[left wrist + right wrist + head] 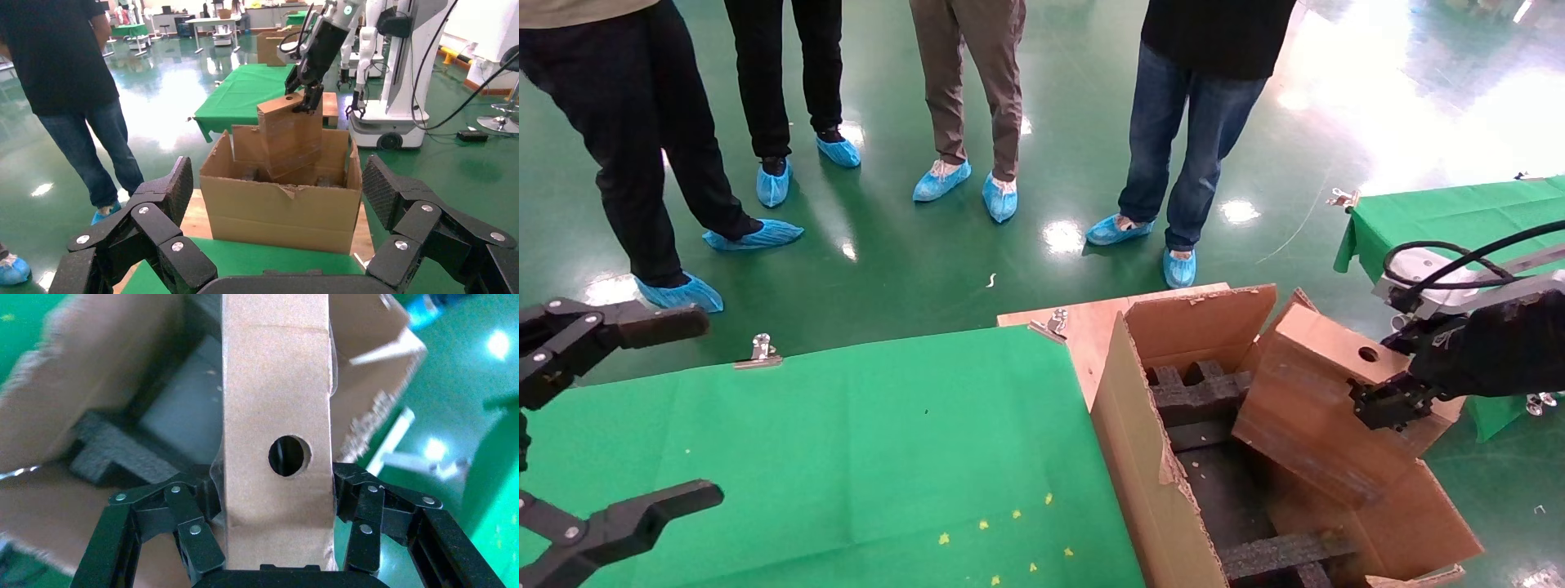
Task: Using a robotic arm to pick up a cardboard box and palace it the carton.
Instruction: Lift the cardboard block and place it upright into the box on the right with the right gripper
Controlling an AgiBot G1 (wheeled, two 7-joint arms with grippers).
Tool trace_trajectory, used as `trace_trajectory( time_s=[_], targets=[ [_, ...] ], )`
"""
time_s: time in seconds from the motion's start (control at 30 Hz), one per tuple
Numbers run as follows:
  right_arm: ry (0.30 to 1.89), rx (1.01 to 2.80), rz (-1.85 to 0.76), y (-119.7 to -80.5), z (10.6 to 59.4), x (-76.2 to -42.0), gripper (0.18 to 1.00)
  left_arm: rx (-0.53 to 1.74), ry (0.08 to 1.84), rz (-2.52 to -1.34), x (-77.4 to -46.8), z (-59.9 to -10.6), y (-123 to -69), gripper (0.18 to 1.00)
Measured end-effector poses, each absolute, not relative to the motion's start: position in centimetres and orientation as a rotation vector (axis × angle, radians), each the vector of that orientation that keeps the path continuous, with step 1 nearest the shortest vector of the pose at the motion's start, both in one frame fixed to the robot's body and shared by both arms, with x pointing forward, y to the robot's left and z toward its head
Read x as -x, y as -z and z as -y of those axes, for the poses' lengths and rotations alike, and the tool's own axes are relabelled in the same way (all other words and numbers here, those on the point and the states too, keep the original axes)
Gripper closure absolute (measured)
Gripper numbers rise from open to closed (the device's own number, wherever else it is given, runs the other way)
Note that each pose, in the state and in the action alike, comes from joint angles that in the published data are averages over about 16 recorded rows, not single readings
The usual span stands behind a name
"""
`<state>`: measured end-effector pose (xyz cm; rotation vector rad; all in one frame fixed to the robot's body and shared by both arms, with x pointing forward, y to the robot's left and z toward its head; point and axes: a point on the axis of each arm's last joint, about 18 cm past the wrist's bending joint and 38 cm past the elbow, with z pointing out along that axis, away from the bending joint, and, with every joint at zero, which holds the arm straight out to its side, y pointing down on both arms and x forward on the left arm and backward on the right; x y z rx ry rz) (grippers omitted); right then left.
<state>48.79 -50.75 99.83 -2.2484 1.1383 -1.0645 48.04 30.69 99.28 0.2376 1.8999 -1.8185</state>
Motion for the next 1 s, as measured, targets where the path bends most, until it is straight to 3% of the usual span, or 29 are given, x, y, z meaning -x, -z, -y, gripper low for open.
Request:
trace_trajectory(
  time_s=[0.53,1.0],
  targets=[
    [0.95,1.89,-1.661,-96.7,52.0,-50.4,0.871,-0.238,1.818,-1.9,-48.0,-30.7,-99.3,0.183],
    [0.959,1.763,-1.792,-95.7,51.8,-52.2,0.872,-0.238,1.818,-1.9,-48.0,-30.7,-99.3,0.183]
  ],
)
